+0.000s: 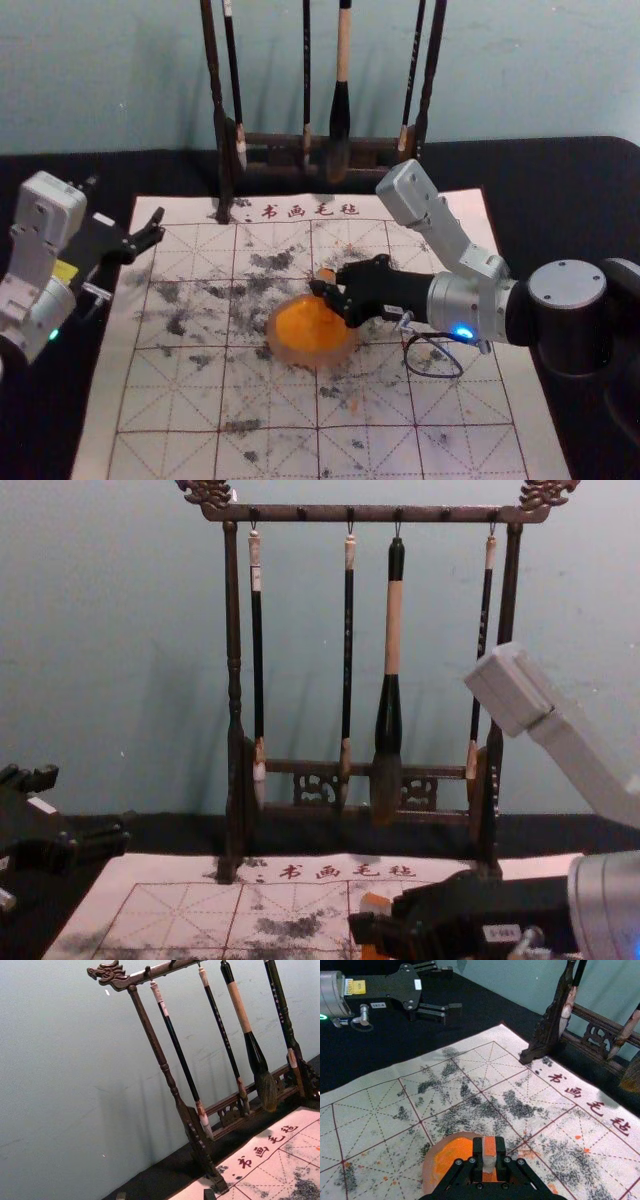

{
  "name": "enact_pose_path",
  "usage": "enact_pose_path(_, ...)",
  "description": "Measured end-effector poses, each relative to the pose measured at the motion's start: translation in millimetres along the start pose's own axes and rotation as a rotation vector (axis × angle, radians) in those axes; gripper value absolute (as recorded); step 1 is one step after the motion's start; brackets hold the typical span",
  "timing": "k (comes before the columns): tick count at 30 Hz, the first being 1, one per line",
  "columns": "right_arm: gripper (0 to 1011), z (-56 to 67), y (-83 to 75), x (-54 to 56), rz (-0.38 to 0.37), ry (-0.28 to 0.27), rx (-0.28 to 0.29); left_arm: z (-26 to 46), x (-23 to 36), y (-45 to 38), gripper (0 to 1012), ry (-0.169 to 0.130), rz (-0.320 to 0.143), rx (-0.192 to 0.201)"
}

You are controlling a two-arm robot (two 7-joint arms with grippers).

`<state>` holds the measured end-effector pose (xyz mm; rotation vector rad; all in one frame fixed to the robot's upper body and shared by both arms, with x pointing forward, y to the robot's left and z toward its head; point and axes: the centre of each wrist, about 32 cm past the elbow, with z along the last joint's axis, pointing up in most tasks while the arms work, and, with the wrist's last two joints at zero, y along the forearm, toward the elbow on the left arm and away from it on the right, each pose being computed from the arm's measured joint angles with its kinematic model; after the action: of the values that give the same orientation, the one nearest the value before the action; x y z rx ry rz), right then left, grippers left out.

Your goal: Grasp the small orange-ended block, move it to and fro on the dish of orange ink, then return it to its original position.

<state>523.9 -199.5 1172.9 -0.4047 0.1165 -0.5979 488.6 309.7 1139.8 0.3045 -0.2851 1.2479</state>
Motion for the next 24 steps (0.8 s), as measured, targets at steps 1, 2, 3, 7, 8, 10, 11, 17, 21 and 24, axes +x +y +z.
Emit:
enact_pose_path(1, 110, -0.2, -0.6, -0.3, 0.001, 0.0, 0.0, 0.0, 0.0, 0.0, 1001, 0.0, 0.0, 0.0)
enact_pose_path(2, 110, -0.6, -1.4, -1.0, 0.004, 0.001, 0.0, 0.0, 0.0, 0.0, 1001, 0.0, 0.0, 0.0)
enact_pose_path(3, 110, -0.7, -1.9, -1.3, 0.005, 0.001, -0.001, 0.0, 0.0, 0.0, 1001, 0.0, 0.0, 0.0)
enact_pose_path(7, 110, -1.5, -3.5, -2.9, 0.012, 0.002, -0.003, 0.0, 0.0, 0.0, 1001, 0.0, 0.0, 0.0)
enact_pose_path(8, 111, -1.5, -3.9, -3.9, 0.015, 0.002, -0.003, 0.0, 0.0, 0.0, 1001, 0.0, 0.0, 0.0)
enact_pose_path(10, 110, -1.4, -4.1, -4.9, 0.02, 0.002, -0.003, 0.0, 0.0, 0.0, 1001, 0.0, 0.0, 0.0)
enact_pose_path(11, 110, -1.4, -4.0, -5.8, 0.025, 0.002, -0.003, 0.0, 0.0, 0.0, 1001, 0.0, 0.0, 0.0)
enact_pose_path(17, 110, -1.9, -3.2, -9.9, 0.043, 0.002, -0.006, 0.0, 0.0, 0.0, 1001, 0.0, 0.0, 0.0)
enact_pose_path(21, 110, -2.3, -1.6, -13.2, 0.057, 0.003, -0.007, 0.0, 0.0, 0.0, 1001, 0.0, 0.0, 0.0)
enact_pose_path(24, 110, -2.4, -0.2, -14.8, 0.064, 0.003, -0.007, 0.0, 0.0, 0.0, 1001, 0.0, 0.0, 0.0)
